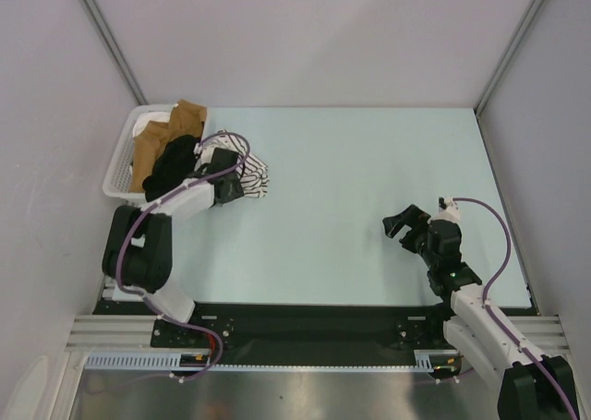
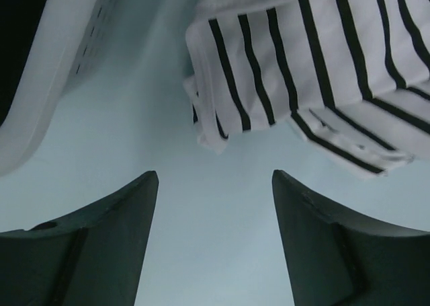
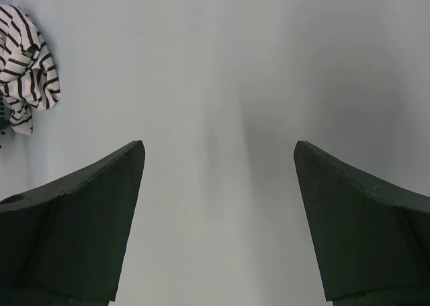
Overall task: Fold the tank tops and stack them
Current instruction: Grab the tank top from the pile, then move the tank top to the center of the board
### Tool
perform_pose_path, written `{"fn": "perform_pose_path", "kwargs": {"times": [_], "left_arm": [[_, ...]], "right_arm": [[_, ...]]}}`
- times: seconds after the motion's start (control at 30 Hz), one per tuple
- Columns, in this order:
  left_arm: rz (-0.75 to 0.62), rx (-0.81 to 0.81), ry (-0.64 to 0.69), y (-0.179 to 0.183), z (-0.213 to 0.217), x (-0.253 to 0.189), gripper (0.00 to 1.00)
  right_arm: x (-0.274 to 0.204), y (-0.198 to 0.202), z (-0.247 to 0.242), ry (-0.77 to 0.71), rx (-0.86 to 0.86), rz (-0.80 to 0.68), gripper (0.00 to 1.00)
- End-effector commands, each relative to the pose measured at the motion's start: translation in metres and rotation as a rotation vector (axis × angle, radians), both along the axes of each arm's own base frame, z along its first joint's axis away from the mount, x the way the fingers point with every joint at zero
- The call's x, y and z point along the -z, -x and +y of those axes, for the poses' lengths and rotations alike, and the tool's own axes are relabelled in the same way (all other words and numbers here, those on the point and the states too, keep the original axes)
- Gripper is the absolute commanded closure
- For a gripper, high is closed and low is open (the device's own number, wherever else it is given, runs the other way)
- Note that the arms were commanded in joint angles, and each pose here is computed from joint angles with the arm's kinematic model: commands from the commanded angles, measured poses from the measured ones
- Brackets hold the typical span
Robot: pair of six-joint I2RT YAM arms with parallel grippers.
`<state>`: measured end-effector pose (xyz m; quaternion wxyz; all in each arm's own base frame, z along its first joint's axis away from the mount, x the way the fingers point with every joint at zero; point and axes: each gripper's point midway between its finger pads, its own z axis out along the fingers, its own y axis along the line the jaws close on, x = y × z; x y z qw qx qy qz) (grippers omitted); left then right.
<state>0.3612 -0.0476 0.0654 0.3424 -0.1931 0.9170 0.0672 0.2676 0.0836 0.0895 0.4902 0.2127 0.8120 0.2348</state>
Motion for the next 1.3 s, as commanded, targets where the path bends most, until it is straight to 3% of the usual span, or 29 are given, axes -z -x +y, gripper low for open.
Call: {"fn": "perform_pose_path", "kwargs": {"times": [0.0,0.07,0.13,0.17,0.23,0.3,0.33,0.47,0.57,0.7,0.77,0.83,0.97,1.1,1.27], "left_arm": [[-0.042,-0.027,-0.101,-0.038,0.009,-0.015,0.26],[0.018,-0.063,-0.155,-0.042,0.021,0.004,0.26],[0.041,-0.073,-0.104,-0.055,0.025,0.008,0.32],[0.066,-0.059,-0.092,-0.058,0.026,0.018,0.47],[0.054,-0.038,-0.033,-0.067,0.023,0.016,0.63],[0.043,0.006,-0.024,-0.070,0.017,0.011,0.92],[0.042,0.016,-0.017,-0.070,0.014,0.009,1.00],[0.043,0.080,-0.087,-0.054,0.001,-0.014,1.00],[-0.021,0.212,-0.056,-0.034,-0.041,-0.052,1.00],[-0.134,0.394,0.005,-0.001,-0.105,-0.145,1.00],[-0.180,0.435,0.048,0.025,-0.114,-0.189,1.00],[-0.302,0.510,0.155,0.051,-0.130,-0.250,1.00],[-0.464,0.651,0.348,0.100,-0.149,-0.327,1.00],[-0.615,0.763,0.470,0.124,-0.158,-0.408,1.00],[-0.688,0.838,0.593,0.142,-0.170,-0.462,1.00]], "right_arm": [[-0.009,-0.004,0.001,0.002,-0.012,-0.044,0.03],[-0.009,-0.003,0.000,0.001,-0.010,-0.042,0.02],[-0.010,-0.004,0.001,0.001,-0.012,-0.045,0.03],[-0.010,-0.004,0.001,0.001,-0.013,-0.045,0.02],[-0.010,-0.003,0.001,0.002,-0.014,-0.047,0.02],[-0.011,-0.003,0.001,0.002,-0.012,-0.047,0.02],[-0.011,-0.003,0.000,0.002,-0.009,-0.049,0.02],[-0.012,-0.003,0.000,0.002,-0.009,-0.055,0.03],[-0.012,-0.003,0.000,0.002,-0.008,-0.056,0.03],[-0.012,-0.003,0.001,0.006,-0.016,-0.056,0.03],[-0.012,-0.003,0.002,0.005,-0.026,-0.062,0.03],[-0.014,-0.002,0.008,-0.003,-0.059,-0.068,0.05],[-0.022,0.000,0.019,0.003,-0.140,-0.105,0.09],[-0.025,0.001,0.024,0.004,-0.180,-0.128,0.11],[-0.031,0.005,0.035,-0.002,-0.257,-0.155,0.14]]}}
